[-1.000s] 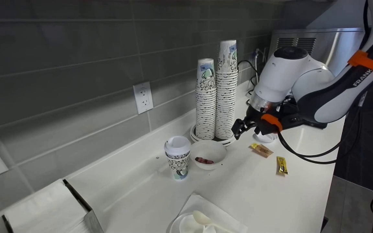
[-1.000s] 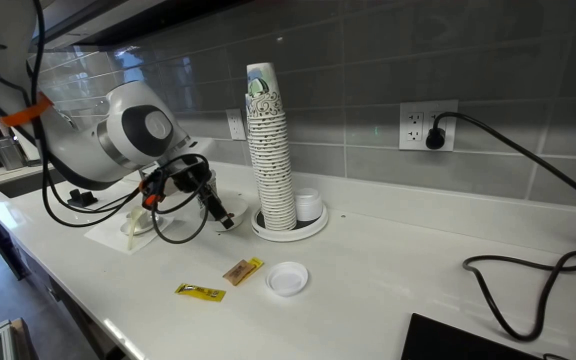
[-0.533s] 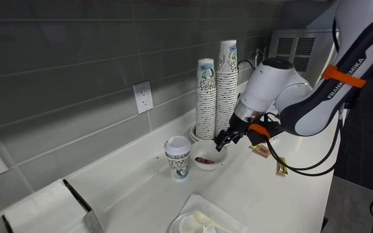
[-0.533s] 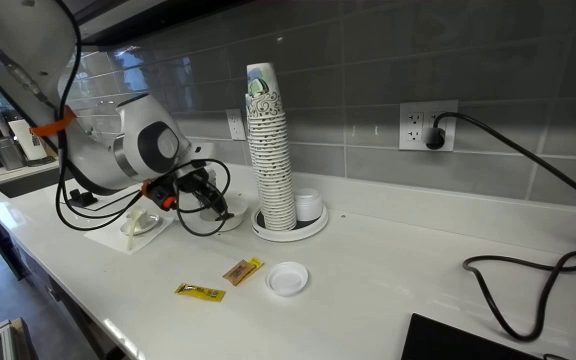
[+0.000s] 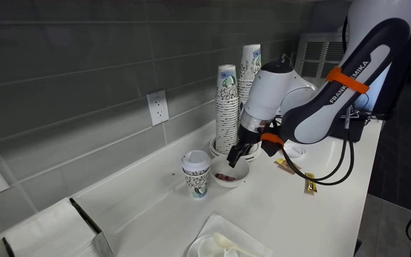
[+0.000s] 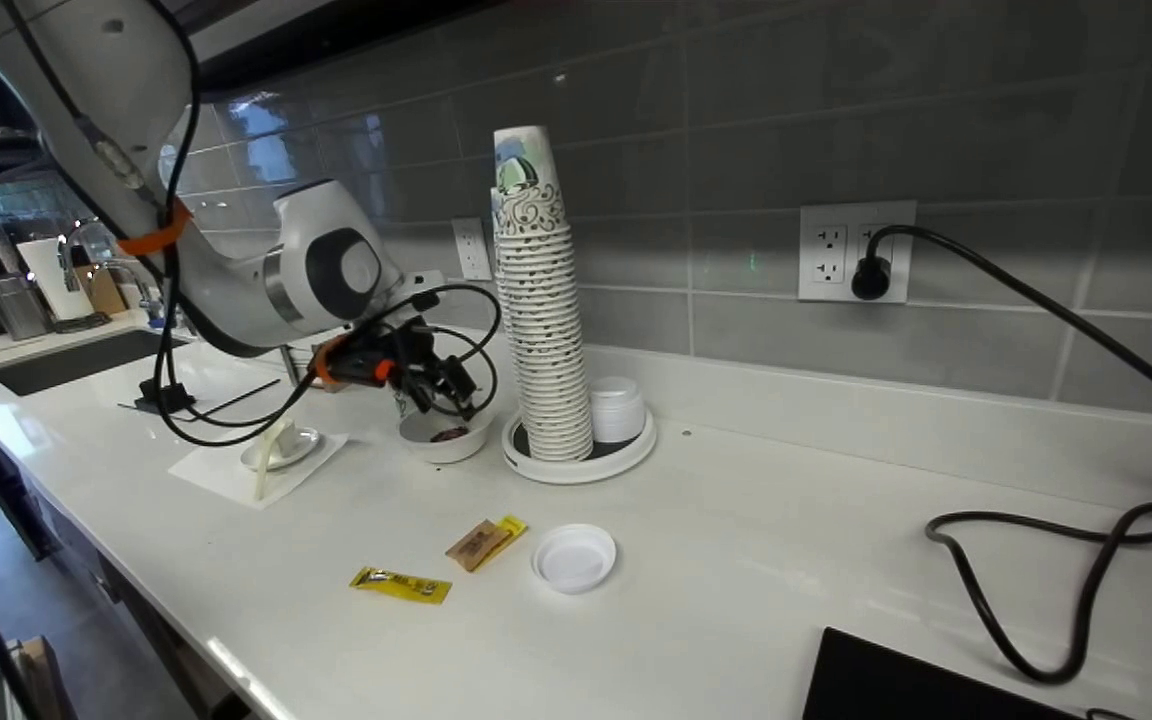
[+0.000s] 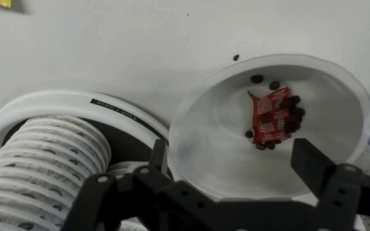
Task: Take the three yellow packets out of the white bowl
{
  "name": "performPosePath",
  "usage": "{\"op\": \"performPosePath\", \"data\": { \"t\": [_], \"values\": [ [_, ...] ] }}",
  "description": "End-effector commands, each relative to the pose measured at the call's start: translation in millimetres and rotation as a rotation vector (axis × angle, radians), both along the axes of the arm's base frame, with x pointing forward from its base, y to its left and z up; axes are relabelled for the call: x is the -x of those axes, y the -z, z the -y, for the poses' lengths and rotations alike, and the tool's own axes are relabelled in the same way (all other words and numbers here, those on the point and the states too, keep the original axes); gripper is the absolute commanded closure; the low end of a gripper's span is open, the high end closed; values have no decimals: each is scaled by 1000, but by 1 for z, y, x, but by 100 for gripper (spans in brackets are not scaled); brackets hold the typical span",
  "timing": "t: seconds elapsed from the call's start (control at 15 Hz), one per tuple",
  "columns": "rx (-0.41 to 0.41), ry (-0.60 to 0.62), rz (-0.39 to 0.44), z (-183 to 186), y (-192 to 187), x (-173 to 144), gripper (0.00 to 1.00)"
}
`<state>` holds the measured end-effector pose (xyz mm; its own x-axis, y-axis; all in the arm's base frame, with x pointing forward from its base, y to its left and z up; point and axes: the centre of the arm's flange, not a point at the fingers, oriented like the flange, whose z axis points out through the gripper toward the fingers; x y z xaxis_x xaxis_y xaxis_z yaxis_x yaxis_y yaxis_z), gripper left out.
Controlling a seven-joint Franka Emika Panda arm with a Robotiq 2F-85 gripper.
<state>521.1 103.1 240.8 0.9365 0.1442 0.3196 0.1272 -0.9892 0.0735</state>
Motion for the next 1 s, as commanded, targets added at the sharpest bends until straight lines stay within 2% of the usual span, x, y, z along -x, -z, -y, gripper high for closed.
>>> {"op": "performPosePath", "data": {
  "t": [0.0, 0.07, 0.13, 0.4, 0.67, 0.93],
  "values": [
    [27, -156, -9, 4, -5, -16, 8],
    [9, -209, -12, 4, -2, -17, 1],
    [7, -257, -16, 4, 0, -18, 3],
    [-26, -379, -47, 1, 11, -16, 0],
    [-34, -440, -50, 2, 15, -17, 40],
    [-40, -466, -52, 5, 22, -20, 59]
  ]
}}
